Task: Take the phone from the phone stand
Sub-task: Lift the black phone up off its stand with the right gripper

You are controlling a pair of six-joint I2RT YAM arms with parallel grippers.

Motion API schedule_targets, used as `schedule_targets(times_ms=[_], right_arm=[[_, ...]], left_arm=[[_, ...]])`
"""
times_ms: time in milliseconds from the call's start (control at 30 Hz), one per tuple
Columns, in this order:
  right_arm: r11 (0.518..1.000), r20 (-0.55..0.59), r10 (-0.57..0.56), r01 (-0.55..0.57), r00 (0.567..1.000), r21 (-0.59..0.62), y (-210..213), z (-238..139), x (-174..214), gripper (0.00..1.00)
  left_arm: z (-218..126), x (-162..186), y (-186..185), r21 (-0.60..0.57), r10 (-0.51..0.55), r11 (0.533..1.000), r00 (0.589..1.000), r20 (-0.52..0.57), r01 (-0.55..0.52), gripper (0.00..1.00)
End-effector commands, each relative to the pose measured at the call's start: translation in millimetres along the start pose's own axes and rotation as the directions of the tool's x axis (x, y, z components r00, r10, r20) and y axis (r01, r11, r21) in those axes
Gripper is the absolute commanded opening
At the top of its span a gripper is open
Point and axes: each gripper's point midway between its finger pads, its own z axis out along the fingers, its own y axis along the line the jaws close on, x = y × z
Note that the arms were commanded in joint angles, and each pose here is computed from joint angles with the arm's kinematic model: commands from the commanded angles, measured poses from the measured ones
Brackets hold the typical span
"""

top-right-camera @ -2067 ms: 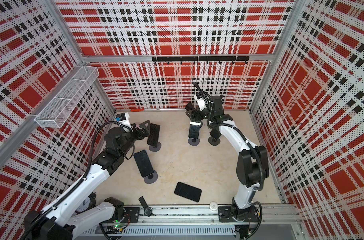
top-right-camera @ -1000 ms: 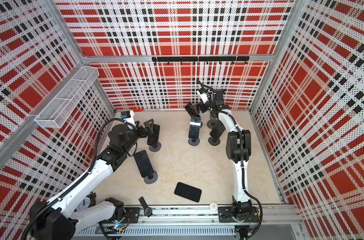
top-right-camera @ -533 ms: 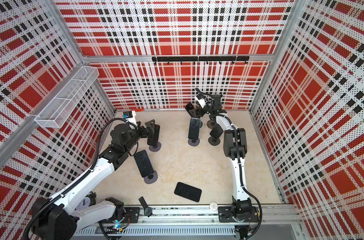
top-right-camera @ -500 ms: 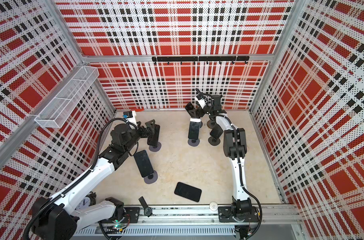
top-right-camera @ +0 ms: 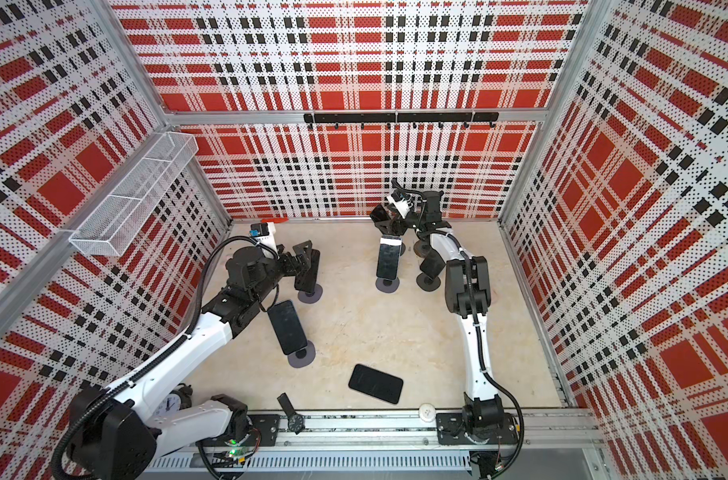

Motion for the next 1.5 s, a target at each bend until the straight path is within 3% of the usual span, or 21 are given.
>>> schedule_targets(times_ms=[0, 667, 1467], right_arm=[[0.998, 0.025, -0.044, 0.045, 0.999, -0.039, 5, 6, -2, 1.00], [0.997, -0.006, -0.074, 0.074, 0.997, -0.023, 4, 27, 9, 0.98], [0.992, 0.029, -0.122, 0.123, 0.992, -0.011, 6, 20, -11, 0.73]], left_arm=[[0, -17, -10, 0.031, -0.004, 1.000, 0.999, 0.039, 0.003, 0.98], [1, -13, -5, 0.008, -0.007, 1.000, 1.000, 0.029, 0.007, 0.98], [0, -13, -1, -0.018, 0.000, 1.000, 1.000, 0.024, 0.001, 0.98]])
